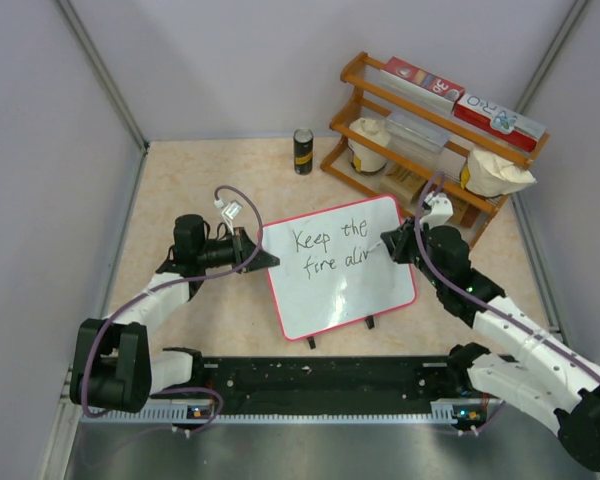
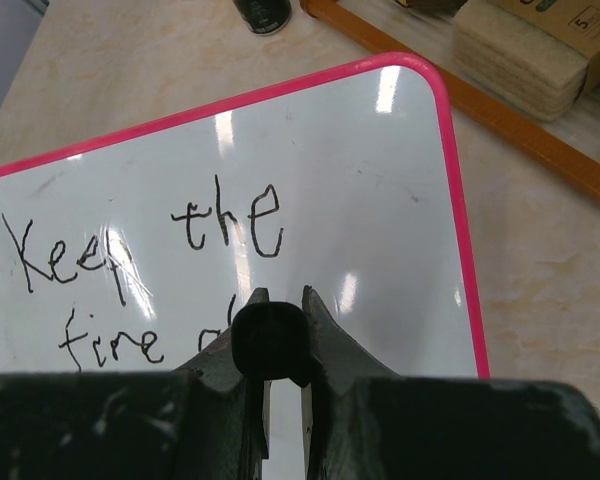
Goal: Write a sentence on the whiteboard
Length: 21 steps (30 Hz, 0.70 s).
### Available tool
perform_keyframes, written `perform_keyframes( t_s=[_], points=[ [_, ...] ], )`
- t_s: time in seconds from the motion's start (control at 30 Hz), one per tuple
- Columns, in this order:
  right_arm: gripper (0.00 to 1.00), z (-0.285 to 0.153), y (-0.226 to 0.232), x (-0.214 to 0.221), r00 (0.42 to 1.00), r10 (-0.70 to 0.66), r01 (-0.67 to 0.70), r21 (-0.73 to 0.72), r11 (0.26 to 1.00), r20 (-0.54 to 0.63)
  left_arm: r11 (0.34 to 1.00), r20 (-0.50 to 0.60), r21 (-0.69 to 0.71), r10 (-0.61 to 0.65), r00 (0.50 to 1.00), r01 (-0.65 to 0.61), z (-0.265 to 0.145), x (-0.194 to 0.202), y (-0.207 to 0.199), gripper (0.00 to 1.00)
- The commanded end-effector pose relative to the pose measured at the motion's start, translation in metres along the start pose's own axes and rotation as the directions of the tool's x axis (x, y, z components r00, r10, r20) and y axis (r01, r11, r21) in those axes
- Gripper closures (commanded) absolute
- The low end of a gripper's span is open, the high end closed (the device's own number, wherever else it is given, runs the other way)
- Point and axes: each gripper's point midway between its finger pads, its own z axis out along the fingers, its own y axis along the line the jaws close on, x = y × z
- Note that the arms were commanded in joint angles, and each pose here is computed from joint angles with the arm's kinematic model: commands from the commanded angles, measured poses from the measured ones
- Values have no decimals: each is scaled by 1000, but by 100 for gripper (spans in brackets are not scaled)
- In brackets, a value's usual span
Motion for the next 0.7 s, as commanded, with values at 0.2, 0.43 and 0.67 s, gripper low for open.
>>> perform_keyframes(
  t_s=[0.2, 0.43, 0.67],
  points=[
    [100, -5, 2, -34, 996, -6, 6, 4, 1000, 86, 991, 15, -114, 76, 997, -74, -1, 6, 27, 100],
    [100, -22, 11, -49, 992, 2, 3, -41, 999, 124, 991, 16, -113, 79, 997, -76, -2, 5, 27, 100],
    [100, -24, 10, -49, 994, -8, 12, -33, 999, 112, 991, 10, -111, 71, 997, -69, 0, 5, 28, 100]
  ],
)
